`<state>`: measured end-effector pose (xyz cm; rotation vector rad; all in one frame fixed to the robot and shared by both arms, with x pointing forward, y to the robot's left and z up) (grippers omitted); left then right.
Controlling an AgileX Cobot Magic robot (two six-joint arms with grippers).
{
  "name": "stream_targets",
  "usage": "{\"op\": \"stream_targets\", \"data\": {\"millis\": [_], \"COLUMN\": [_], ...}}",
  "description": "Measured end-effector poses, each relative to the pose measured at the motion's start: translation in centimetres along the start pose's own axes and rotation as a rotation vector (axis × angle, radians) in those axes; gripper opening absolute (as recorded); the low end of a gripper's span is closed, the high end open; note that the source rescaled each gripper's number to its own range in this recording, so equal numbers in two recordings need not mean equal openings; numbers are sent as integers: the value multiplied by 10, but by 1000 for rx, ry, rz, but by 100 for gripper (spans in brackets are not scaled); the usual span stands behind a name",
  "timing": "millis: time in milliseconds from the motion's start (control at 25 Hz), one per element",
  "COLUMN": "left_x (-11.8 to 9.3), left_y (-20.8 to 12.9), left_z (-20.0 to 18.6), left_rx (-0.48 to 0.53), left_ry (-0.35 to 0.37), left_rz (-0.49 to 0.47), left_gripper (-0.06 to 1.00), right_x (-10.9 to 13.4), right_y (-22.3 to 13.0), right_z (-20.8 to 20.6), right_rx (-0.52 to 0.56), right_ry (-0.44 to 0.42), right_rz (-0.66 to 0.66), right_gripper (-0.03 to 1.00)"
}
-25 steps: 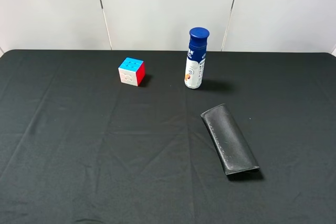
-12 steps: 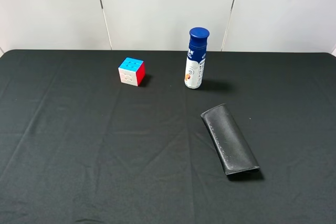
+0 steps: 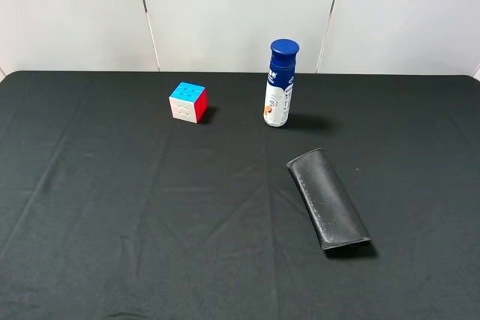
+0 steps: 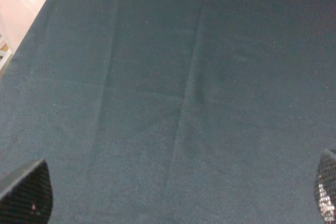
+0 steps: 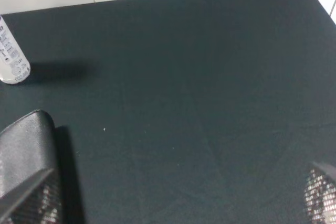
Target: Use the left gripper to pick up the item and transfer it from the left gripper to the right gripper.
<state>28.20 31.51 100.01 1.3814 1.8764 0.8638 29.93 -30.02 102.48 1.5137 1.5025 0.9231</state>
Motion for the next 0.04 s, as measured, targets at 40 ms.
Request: {"op": "stream_targets", "data": {"millis": [40], "left_x": [0], "left_y": [0], "left_z": [0], "left_rx": [0], "left_ry": [0], "left_rz": [0], "left_gripper": [100], "right_x": [0], "right_y": [0], "right_z": [0], "right_rx": [0], "right_ry": [0], "right_rz": [0], "right_gripper": [100]}}
Point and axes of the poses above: a point on each arm's last joint axis where the gripper is mounted, z pointing out along that axis toward the gripper, x along the wrist's bending axis when the last joint is at zero, y = z × x, the point moved 7 cm from there along z, pointing out along that axis toward the gripper, and after that the axes turned 4 degrees about -z, right-handed, at the moved point
